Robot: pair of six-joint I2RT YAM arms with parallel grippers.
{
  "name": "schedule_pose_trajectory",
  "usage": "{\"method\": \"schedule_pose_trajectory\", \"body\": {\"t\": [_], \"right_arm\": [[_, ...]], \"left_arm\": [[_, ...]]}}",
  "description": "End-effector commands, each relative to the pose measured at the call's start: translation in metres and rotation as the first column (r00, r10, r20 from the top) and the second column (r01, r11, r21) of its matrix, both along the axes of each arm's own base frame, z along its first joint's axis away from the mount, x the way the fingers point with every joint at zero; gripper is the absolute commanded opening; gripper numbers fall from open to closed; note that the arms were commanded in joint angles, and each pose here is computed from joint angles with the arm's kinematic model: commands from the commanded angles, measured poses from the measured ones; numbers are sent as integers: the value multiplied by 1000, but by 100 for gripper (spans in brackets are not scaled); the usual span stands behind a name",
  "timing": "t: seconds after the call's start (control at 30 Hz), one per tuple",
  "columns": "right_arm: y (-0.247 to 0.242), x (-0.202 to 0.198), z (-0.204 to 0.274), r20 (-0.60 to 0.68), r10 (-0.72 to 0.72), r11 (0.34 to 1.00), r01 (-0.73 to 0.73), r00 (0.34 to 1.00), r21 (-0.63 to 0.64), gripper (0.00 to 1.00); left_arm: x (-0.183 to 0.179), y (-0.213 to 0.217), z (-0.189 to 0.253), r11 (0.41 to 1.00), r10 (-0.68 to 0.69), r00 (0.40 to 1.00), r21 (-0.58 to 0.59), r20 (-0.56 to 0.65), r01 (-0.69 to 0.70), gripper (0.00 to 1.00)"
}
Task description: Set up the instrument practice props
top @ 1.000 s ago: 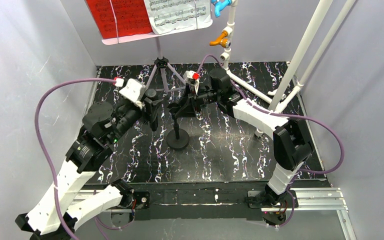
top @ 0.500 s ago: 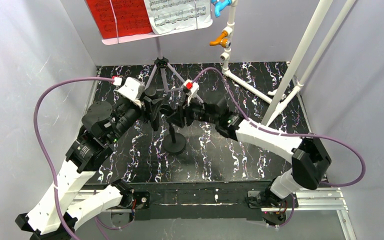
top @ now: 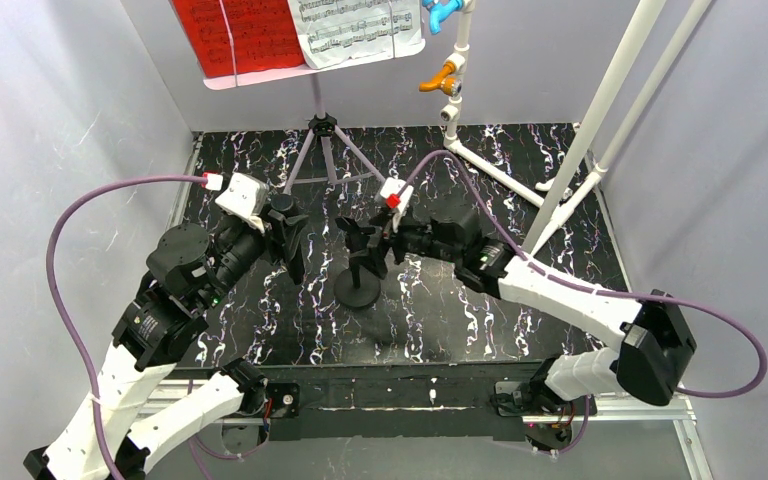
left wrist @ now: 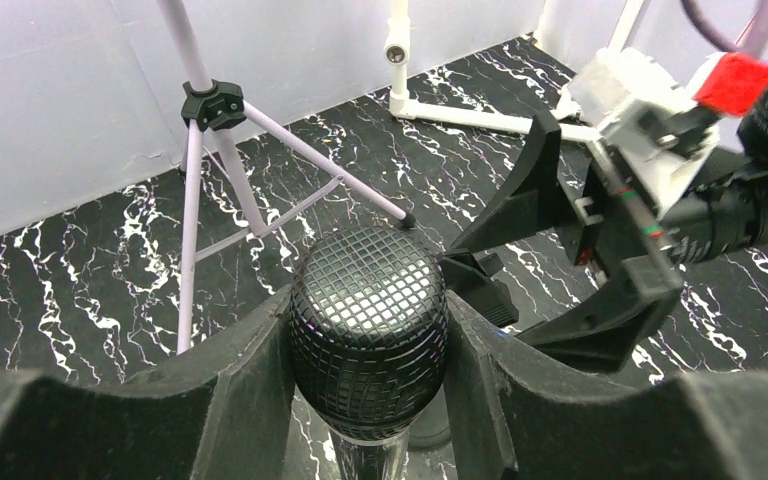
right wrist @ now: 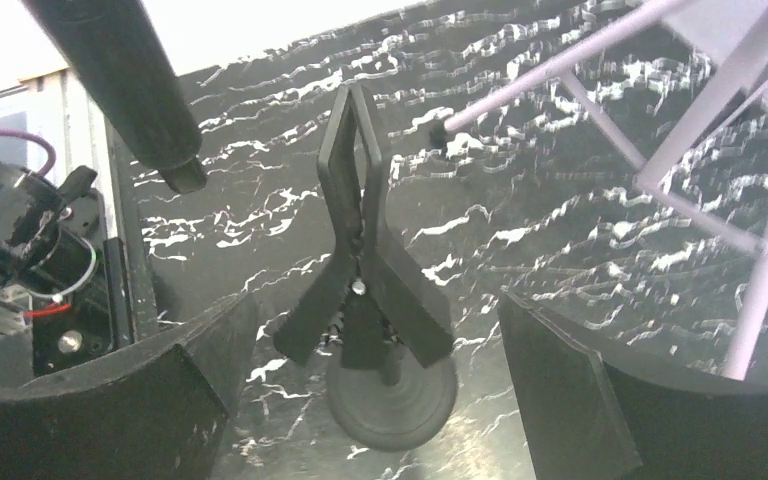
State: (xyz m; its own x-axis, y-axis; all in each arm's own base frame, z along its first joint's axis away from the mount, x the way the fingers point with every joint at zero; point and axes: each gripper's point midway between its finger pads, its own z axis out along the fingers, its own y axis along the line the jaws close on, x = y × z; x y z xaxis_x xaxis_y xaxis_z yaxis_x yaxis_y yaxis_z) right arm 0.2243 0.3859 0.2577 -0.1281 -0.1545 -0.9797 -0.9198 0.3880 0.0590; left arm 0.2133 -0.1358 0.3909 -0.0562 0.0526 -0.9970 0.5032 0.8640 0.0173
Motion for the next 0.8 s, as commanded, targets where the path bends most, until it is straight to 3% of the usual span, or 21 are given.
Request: {"method": "schedule_pose_trajectory", "body": {"t": [0.0, 0.3, 0.77], "right_arm": [[-10, -12, 30, 227, 240, 962, -262, 944, 72, 98], [-19, -1, 29, 268, 234, 955, -273, 935, 118, 98], [-9, -2, 36, 206, 196, 938, -244, 959, 247, 98]], "left_arm": [[-2, 4, 4, 1000, 8, 1000, -12, 14, -8, 0], [-3, 6, 2, 1000, 14, 1000, -9, 11, -14, 0], [-3, 4, 2, 1000, 5, 1000, -10, 11, -5, 0]]}}
